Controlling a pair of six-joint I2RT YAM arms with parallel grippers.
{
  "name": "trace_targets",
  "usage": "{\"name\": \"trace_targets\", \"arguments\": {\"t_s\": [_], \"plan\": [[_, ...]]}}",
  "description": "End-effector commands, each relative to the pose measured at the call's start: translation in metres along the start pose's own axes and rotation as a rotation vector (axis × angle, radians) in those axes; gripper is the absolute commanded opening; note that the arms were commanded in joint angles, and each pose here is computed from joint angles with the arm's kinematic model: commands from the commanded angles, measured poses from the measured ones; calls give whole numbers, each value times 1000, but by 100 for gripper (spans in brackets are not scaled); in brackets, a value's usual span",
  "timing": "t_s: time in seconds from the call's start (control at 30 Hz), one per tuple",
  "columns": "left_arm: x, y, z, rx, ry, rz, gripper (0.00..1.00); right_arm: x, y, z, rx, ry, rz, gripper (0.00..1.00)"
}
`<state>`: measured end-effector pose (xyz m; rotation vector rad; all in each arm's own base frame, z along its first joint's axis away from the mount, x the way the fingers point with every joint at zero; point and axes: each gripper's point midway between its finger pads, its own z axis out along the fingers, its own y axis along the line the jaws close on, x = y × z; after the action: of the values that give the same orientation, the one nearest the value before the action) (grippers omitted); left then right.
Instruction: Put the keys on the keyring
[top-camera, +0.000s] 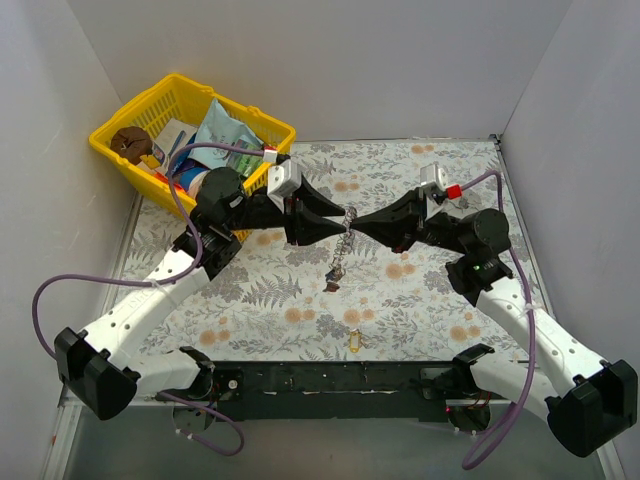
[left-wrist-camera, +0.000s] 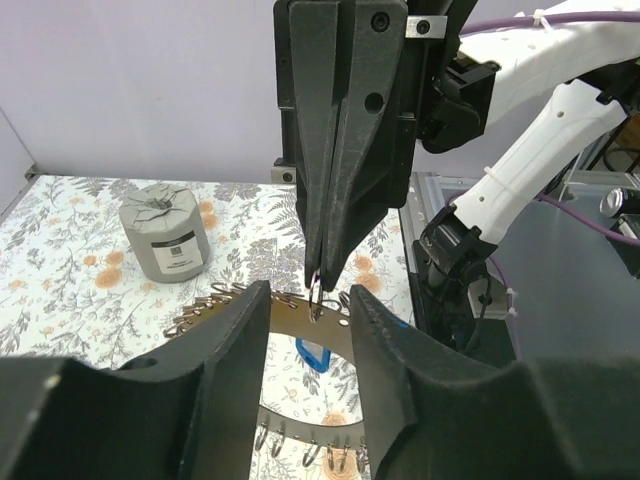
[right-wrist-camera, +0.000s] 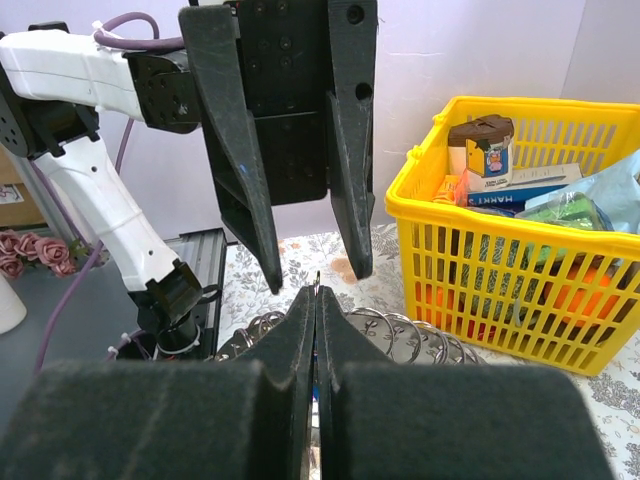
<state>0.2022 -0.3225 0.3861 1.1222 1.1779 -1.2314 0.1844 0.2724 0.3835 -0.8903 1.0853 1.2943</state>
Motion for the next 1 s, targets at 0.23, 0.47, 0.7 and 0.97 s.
{"name": "trace_targets", "arguments": {"t_s": [0.23, 0.47, 0.7, 0.97], "plan": [[-9, -8, -8, -17, -32, 38, 36, -36, 18, -2, -27, -94, -113, 1], [-11, -9, -3, 14, -38, 30, 35, -35, 18, -1, -30, -89, -110, 1], [-12, -8, 0, 28, -39, 17, 28, -32, 16, 0, -34, -81, -103, 1], [-14, -8, 3, 49, -43, 4, 23, -27, 15, 1, -41, -71, -93, 1]]}}
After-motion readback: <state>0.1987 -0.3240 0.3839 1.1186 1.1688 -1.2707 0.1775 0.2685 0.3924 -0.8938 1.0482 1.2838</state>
